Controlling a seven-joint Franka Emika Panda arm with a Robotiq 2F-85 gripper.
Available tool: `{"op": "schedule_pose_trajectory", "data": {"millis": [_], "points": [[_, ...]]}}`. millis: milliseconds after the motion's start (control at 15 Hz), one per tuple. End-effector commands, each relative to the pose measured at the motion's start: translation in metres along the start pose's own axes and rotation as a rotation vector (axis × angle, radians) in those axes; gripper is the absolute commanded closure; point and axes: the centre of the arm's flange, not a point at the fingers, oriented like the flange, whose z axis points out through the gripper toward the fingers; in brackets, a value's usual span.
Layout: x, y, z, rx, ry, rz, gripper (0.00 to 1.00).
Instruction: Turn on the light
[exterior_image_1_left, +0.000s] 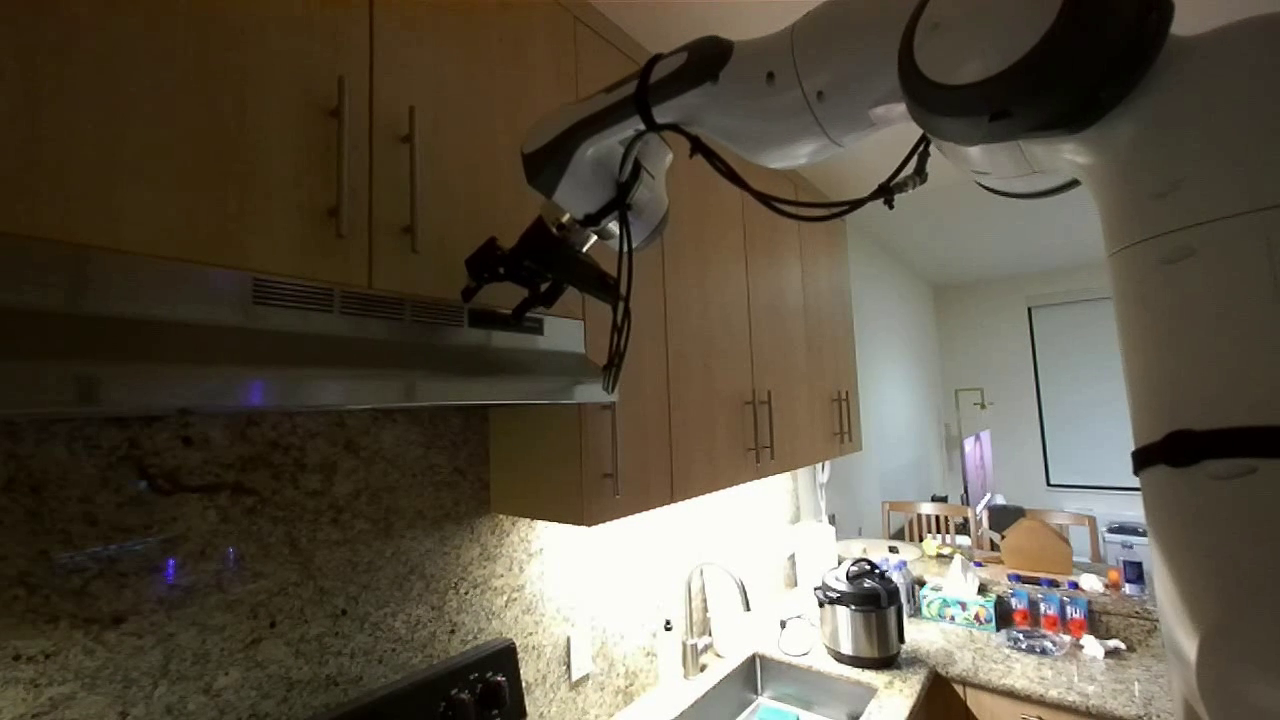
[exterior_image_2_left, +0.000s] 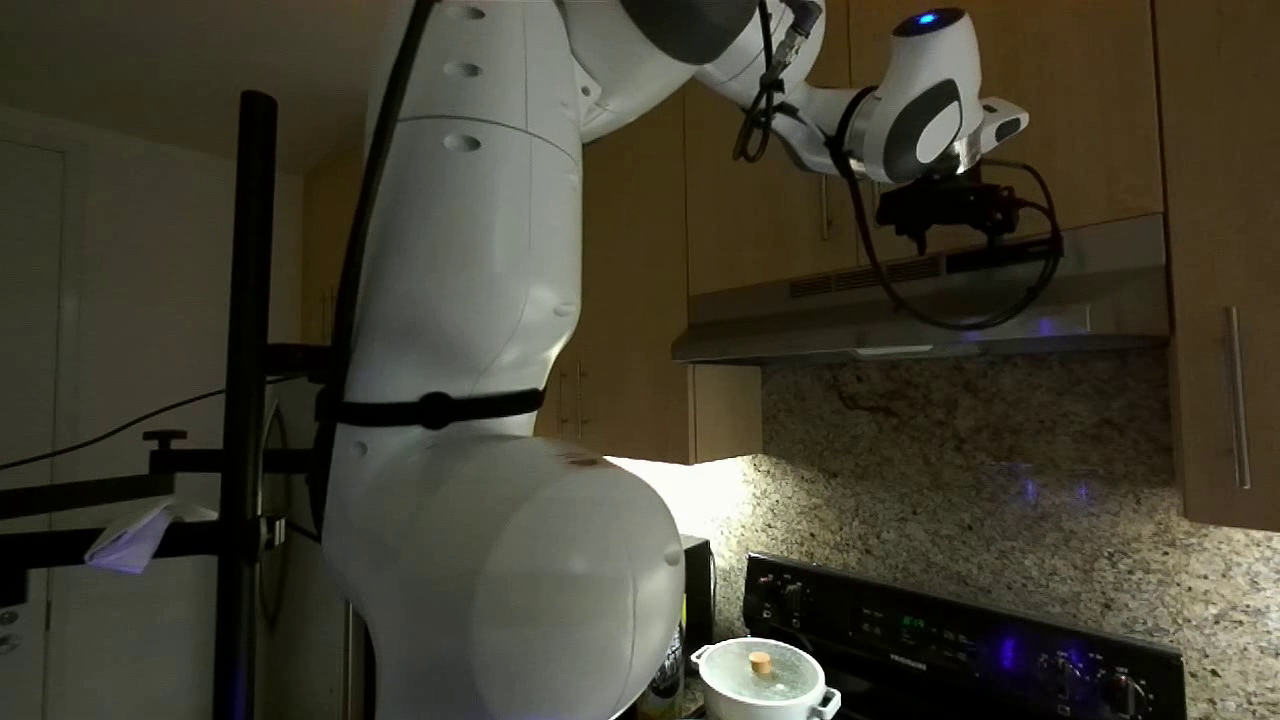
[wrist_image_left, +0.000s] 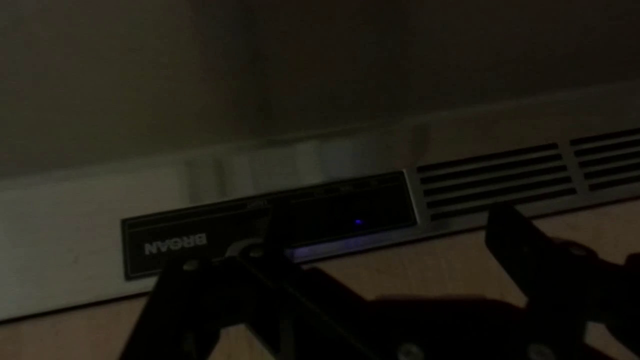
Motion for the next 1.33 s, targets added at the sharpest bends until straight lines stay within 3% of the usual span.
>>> {"op": "schedule_pose_trajectory", "data": {"millis": [0, 733, 1267], "points": [[0.012, 0.018, 0.008, 0.003, 0.012, -0.022, 0.0], [0.015, 0.019, 0.025, 0.001, -0.007, -0.02, 0.0], [0.003, -0.018, 0.03, 0.063, -0.056, -0.062, 0.0]]}}
